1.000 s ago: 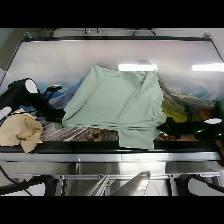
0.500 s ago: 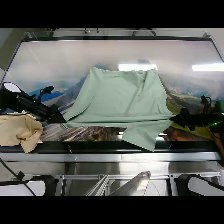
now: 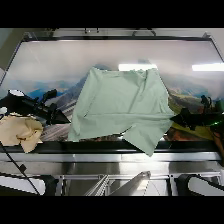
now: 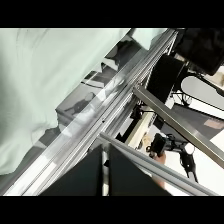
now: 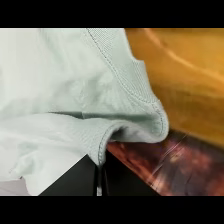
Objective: Fold the shirts.
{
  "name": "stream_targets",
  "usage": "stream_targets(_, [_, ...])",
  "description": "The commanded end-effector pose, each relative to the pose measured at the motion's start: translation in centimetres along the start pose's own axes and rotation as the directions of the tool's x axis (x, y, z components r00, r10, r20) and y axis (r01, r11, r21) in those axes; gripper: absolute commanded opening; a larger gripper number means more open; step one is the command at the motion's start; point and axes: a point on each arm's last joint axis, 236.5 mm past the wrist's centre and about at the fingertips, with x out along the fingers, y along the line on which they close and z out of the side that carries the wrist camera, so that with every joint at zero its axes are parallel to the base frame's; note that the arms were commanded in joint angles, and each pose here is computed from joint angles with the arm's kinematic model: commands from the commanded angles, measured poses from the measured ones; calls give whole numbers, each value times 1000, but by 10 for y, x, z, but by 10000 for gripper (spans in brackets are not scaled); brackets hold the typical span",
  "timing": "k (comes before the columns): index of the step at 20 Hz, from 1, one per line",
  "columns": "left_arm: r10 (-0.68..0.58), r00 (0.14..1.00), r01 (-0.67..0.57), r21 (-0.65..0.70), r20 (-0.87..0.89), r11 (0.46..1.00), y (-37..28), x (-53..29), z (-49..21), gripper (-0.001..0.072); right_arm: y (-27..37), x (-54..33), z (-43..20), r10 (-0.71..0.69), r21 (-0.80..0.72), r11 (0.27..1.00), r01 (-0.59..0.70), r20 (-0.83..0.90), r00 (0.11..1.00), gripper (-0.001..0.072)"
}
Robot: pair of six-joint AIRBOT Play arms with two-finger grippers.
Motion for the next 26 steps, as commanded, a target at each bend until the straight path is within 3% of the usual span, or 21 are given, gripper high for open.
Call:
stream_targets(1, [-6, 997, 7, -10, 78, 1000, 10, -9, 11, 14, -3, 0, -2, -14, -9, 1000, 14, -11, 1000, 23])
stream_targets(2, [-10, 997, 12, -25, 75, 1000, 11, -8, 9, 108, -3, 0, -4, -11, -9, 1000, 10, -17, 1000, 23])
stream_targets(3, [-11, 997, 15, -55, 71, 998, 11, -8, 8, 276, -2, 0, -5, -9, -9, 1000, 9, -21, 1000, 23])
stream_targets(5, [3, 998, 3, -92, 66, 996, 11, -8, 6, 278, -2, 0, -5, -10, -10, 1000, 9, -20, 1000, 23])
stream_targets(8, [224, 974, -225, -155, -25, 962, 42, -9, -15, 312, -4, 0, -6, -15, -25, 1000, 14, -25, 1000, 23])
stream_targets(9, [293, 954, -299, -172, -57, 939, 50, -11, -22, 486, -4, 0, -6, -15, -25, 1000, 14, -24, 1000, 23])
stream_targets(10, [359, 931, -365, -214, -71, 906, 58, -12, -25, 719, -3, 0, -5, -14, -24, 1000, 13, -24, 1000, 23])
stream_targets(19, [504, 831, -522, -19, -233, 852, 29, 63, -32, 695, -4, 0, -5, -15, -35, 999, 14, -23, 1000, 23])
stream_targets(23, [660, 709, -687, -32, -250, 726, 58, 50, -34, 696, -4, 0, -5, -14, -38, 999, 13, -23, 1000, 23])
stream_targets(26, [674, 718, -691, -55, -172, 721, 61, 53, -16, 694, -4, 0, -5, -15, -38, 999, 14, -22, 1000, 23])
